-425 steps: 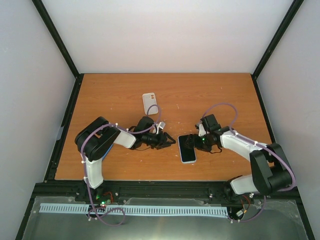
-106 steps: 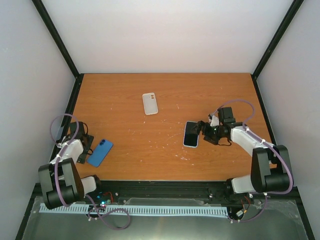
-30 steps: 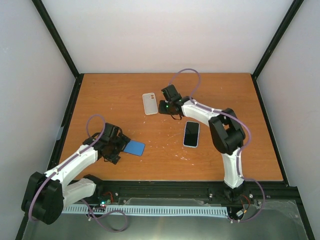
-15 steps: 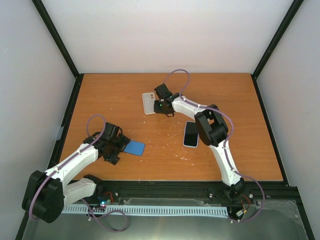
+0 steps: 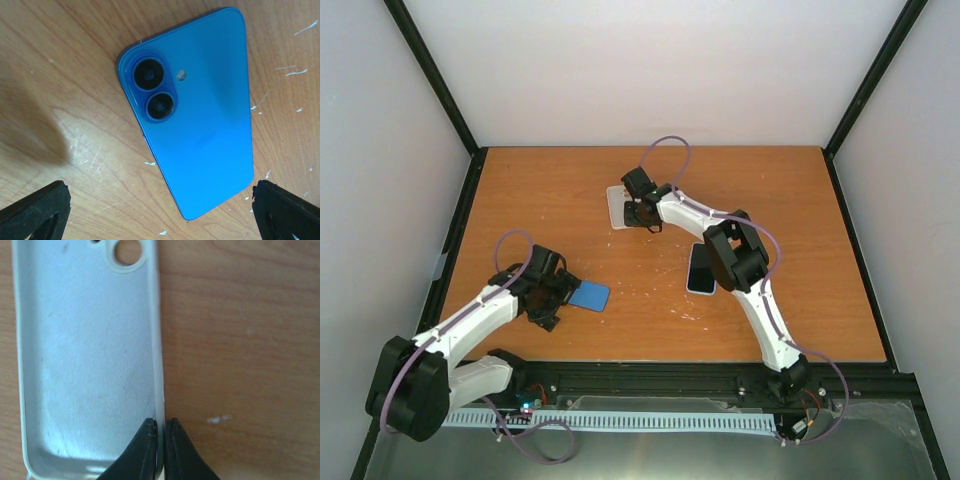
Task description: Put the phone into the phone case
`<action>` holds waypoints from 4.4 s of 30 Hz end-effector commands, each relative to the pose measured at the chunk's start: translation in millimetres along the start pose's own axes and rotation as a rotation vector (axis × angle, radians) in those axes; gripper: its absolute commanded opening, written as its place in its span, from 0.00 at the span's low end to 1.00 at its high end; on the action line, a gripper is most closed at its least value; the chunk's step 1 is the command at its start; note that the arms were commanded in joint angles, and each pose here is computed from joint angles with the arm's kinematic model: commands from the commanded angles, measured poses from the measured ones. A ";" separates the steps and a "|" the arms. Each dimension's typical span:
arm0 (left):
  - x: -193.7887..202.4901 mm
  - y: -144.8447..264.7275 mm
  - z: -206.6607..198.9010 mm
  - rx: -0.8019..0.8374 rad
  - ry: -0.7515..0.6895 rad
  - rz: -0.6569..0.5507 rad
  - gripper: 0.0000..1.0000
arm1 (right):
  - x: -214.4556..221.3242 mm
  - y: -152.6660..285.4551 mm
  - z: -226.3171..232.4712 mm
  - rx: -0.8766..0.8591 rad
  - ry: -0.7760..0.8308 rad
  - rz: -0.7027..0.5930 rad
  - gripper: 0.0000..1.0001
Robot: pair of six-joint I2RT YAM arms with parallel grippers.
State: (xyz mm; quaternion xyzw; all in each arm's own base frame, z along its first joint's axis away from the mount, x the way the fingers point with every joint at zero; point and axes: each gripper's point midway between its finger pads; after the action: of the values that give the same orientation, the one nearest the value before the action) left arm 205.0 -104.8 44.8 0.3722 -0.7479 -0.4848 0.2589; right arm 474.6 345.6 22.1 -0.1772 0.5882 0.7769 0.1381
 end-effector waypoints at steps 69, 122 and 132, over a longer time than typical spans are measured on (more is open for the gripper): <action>-2.8 -49.5 -35.1 -0.291 0.281 0.097 0.74 | 154.2 193.9 -39.7 -0.126 0.008 -0.127 0.62; 68.5 30.5 -139.8 0.334 -0.026 0.363 0.77 | 157.0 215.7 65.5 -0.652 0.016 -0.228 0.03; 57.3 56.2 -142.3 0.409 -0.115 0.259 0.99 | 122.3 258.9 34.4 -0.405 0.339 -0.456 0.03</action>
State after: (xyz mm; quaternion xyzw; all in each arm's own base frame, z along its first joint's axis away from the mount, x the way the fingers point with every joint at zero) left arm 259.3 -216.5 139.7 0.2816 -0.8769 -0.3051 0.2422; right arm 234.8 319.6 147.9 -0.3391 0.3680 0.8541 0.1420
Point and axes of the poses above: each gripper's point midway between its finger pads, its own y axis back along the fingers, its own z axis along the line the jaws close on, x = y × z, and after that the axes turned 2 degrees about -y, right-handed
